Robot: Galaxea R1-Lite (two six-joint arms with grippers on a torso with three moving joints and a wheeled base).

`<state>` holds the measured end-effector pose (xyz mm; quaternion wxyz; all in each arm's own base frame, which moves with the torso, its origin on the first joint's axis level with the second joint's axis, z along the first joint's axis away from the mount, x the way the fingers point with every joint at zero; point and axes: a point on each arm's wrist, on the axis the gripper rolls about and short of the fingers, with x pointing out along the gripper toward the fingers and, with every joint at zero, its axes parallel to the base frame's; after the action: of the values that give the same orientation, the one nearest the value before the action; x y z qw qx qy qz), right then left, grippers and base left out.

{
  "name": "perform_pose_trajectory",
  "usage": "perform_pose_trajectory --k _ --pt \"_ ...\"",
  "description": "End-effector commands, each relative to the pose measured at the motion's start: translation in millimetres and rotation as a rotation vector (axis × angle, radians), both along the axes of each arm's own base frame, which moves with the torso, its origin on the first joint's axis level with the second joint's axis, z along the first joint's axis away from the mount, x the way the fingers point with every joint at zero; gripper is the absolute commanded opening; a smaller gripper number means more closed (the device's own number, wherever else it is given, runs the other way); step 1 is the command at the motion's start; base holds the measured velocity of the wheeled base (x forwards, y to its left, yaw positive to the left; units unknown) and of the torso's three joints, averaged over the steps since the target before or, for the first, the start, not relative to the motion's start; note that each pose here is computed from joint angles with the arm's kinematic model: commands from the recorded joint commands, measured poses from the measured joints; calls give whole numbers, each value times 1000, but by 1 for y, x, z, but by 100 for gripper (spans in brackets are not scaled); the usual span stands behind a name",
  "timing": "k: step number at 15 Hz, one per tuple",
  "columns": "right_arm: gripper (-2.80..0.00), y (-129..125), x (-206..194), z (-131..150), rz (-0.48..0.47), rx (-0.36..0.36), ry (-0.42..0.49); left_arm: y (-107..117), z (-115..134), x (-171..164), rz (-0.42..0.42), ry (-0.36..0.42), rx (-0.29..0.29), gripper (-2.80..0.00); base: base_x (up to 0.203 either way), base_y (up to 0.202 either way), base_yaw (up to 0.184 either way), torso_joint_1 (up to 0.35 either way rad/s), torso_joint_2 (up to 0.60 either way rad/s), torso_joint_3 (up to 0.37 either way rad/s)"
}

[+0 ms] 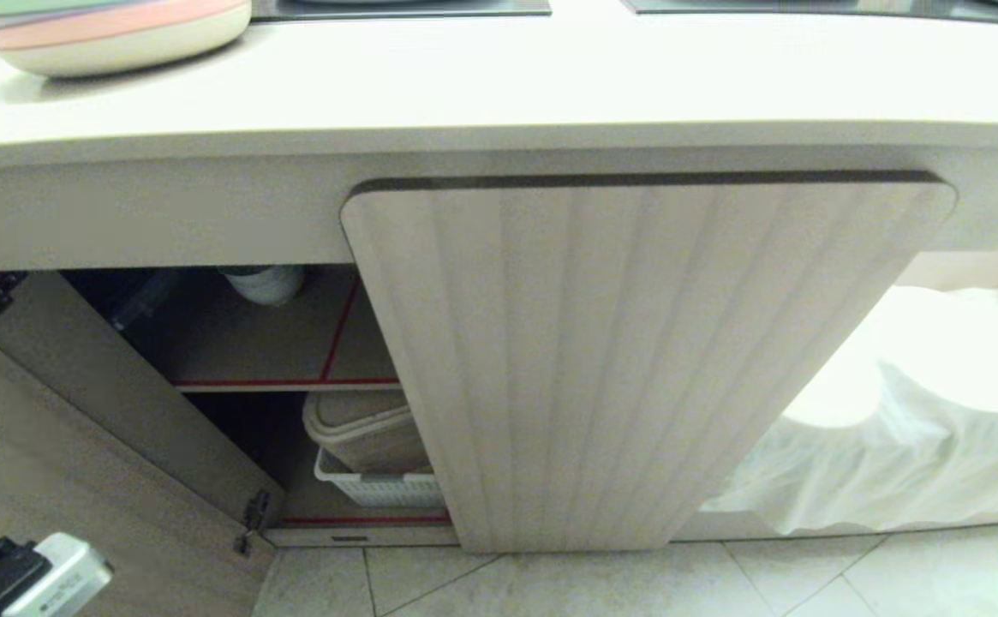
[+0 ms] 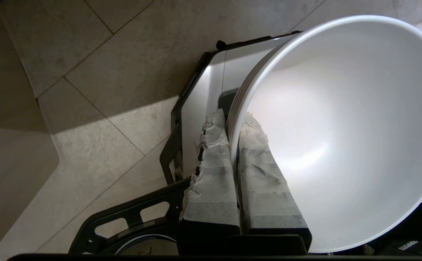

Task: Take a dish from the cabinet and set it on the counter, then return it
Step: Place it on the table

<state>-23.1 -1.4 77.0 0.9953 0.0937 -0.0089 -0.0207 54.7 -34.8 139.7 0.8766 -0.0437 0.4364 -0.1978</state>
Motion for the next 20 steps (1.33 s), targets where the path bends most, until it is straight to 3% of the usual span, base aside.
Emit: perform_pose_trajectory --k 1,20 --pt "-280 0 0 0 0 1 1 0 0 0 1 4 1 -280 0 0 0 181 -475 -290" --pt "-280 0 0 0 0 0 2 -1 2 2 5 -1 -3 -280 0 0 0 223 -502 -285"
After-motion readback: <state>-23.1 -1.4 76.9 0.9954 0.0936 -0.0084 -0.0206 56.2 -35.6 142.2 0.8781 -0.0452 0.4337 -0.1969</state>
